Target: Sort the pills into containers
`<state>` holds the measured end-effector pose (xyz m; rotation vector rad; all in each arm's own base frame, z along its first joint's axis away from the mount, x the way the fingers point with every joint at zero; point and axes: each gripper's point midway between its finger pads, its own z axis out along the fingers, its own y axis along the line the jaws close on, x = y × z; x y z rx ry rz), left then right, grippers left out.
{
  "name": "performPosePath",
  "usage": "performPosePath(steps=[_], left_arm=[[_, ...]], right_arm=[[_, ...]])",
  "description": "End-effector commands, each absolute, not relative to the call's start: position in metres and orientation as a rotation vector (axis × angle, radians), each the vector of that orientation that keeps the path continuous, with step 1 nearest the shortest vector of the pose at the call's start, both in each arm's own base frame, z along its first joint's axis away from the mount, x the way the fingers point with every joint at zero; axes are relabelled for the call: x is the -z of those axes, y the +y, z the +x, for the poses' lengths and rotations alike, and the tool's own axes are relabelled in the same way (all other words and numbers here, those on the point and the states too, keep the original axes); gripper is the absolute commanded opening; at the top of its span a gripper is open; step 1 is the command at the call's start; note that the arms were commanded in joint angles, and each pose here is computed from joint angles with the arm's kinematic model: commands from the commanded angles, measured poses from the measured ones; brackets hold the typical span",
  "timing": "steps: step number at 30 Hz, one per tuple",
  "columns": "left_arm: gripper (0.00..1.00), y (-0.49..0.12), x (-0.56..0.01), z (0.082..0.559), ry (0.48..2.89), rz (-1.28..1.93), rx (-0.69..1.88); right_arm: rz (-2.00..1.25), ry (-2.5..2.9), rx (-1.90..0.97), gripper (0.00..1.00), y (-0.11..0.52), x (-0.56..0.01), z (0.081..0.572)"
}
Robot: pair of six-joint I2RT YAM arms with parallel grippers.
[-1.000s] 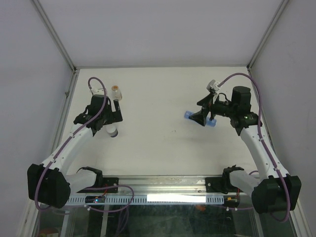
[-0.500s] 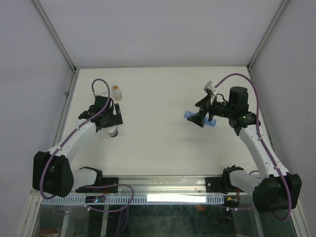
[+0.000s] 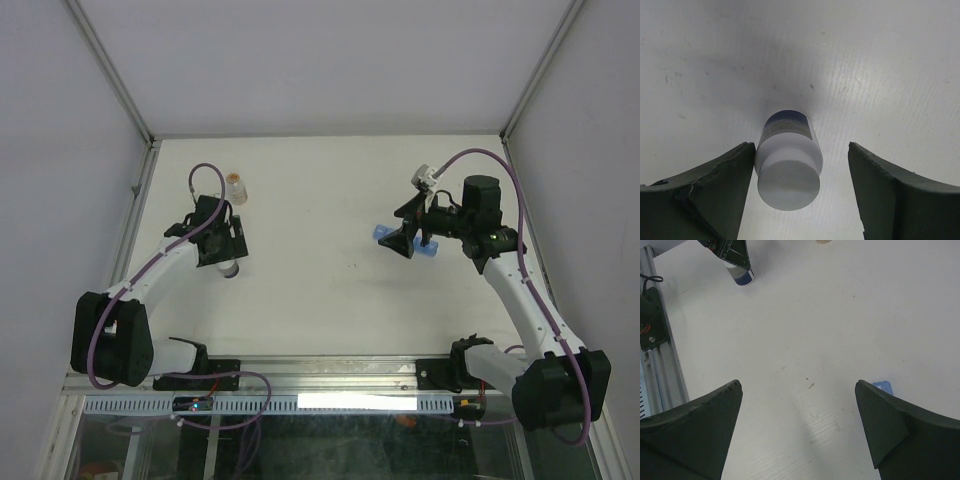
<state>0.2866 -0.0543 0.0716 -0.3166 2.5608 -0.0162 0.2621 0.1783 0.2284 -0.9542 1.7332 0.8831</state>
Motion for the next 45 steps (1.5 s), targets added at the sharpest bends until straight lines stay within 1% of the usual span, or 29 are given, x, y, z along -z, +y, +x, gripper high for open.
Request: performPosePath(steps=[1, 7, 10, 19, 25, 32, 40, 45], left_arm=[[0.76, -0.058, -0.071, 0.288, 2.561, -0.344, 0.064], [0.71, -0.060, -0.070, 0.287, 2.566, -0.337, 0.077], [0.65, -0.062, -0.070, 0.287, 2.570, -0.330, 0.089], [0.57, -0.069, -0.070, 0.286, 2.574, -0.295, 0.143], [0.42, -0.080, -0.070, 0.286, 2.583, -0.249, 0.208], [0.32, -0.092, -0.076, 0.286, 2.569, -0.198, 0.271], [0.29, -0.114, -0.090, 0.290, 2.545, -0.116, 0.351], [0.29, -0.142, -0.097, 0.289, 2.536, -0.043, 0.378]], right_arm=[[-0.975, 1.706, -0.869, 0.99, 0.181, -0.233, 0.264], [-0.977, 1.705, -0.868, 0.99, 0.181, -0.233, 0.264], [-0.978, 1.706, -0.870, 0.99, 0.181, -0.233, 0.264], [-0.976, 1.712, -0.874, 0.99, 0.181, -0.232, 0.264], [-0.976, 1.715, -0.877, 0.99, 0.182, -0.231, 0.264], [-0.976, 1.717, -0.878, 0.99, 0.182, -0.231, 0.264], [-0.978, 1.726, -0.880, 0.99, 0.182, -0.227, 0.265], [-0.977, 1.738, -0.867, 0.99, 0.181, -0.224, 0.268]])
